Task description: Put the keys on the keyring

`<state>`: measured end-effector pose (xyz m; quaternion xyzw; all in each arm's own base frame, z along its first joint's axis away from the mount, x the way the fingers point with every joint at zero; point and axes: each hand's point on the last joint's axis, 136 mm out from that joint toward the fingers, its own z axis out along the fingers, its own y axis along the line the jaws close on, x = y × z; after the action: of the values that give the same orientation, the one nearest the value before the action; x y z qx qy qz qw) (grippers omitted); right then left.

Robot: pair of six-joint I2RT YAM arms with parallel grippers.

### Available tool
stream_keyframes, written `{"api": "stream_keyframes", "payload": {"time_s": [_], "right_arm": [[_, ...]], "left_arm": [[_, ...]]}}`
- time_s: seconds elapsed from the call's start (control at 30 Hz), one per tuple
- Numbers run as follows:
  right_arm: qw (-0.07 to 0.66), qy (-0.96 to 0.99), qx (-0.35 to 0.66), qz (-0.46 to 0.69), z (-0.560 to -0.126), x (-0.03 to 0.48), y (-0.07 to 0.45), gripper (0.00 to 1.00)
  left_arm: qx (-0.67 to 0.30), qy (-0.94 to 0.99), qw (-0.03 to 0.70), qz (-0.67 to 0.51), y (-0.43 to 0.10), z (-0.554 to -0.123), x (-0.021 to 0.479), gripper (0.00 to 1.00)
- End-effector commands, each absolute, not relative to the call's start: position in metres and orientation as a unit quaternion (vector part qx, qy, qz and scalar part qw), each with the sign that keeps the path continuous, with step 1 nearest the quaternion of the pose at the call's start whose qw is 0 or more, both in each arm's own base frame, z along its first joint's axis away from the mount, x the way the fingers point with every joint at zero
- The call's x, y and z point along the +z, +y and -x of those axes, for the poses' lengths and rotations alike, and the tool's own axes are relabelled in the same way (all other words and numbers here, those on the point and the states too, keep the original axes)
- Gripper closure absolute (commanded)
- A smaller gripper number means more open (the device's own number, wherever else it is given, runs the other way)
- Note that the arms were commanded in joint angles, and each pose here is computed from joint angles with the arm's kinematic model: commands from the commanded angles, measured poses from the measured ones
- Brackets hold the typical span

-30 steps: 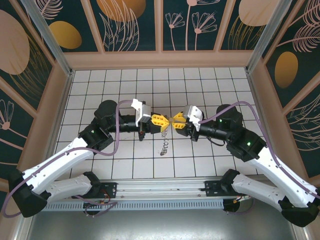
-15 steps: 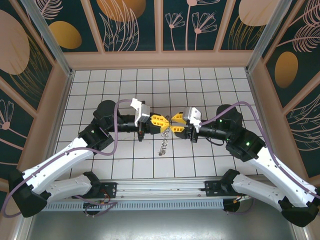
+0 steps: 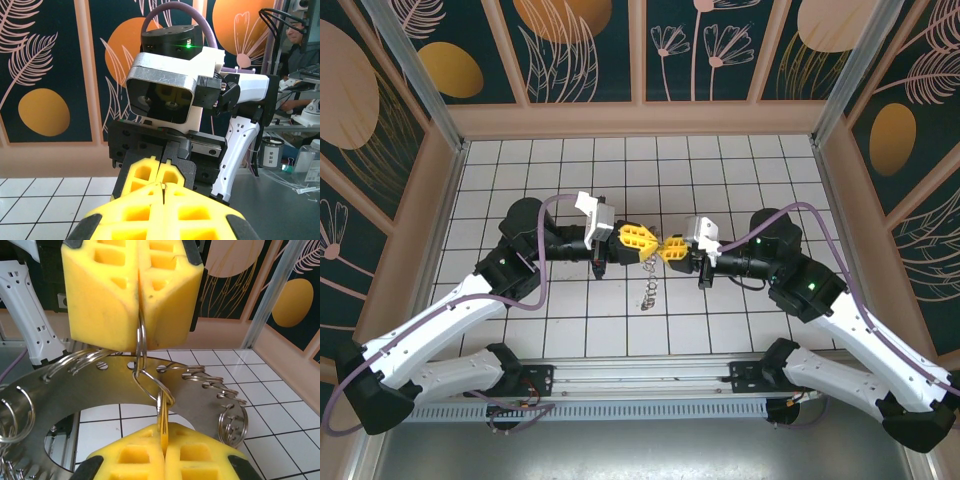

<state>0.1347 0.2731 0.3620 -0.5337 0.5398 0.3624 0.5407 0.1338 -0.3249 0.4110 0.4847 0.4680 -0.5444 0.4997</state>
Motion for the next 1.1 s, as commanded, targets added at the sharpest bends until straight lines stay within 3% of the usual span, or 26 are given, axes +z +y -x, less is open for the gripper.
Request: {"api": "stream_keyframes", "payload": {"time_s": [0.0,0.43,1.07], "right_arm": [[0.552,0.52,0.372,0.534,-0.132,0.37,0.275,0.99],[0.501,0.548,0.386,0.548,-0.135,0.355,0.287,1.0],[0.551,0.537,0.362,0.527,-0.132,0.385,0.267,1.0]], "left_arm": [[-0.551,0.428,0.525,-0.487,-0.319,-0.125,0.439,1.0],[-0.554,0.425,0.52,-0.493,-0.319,-0.123,0.438,1.0],[-0.536,0.444,0.517,-0.498,-0.32,-0.127,0.422,1.0]]}}
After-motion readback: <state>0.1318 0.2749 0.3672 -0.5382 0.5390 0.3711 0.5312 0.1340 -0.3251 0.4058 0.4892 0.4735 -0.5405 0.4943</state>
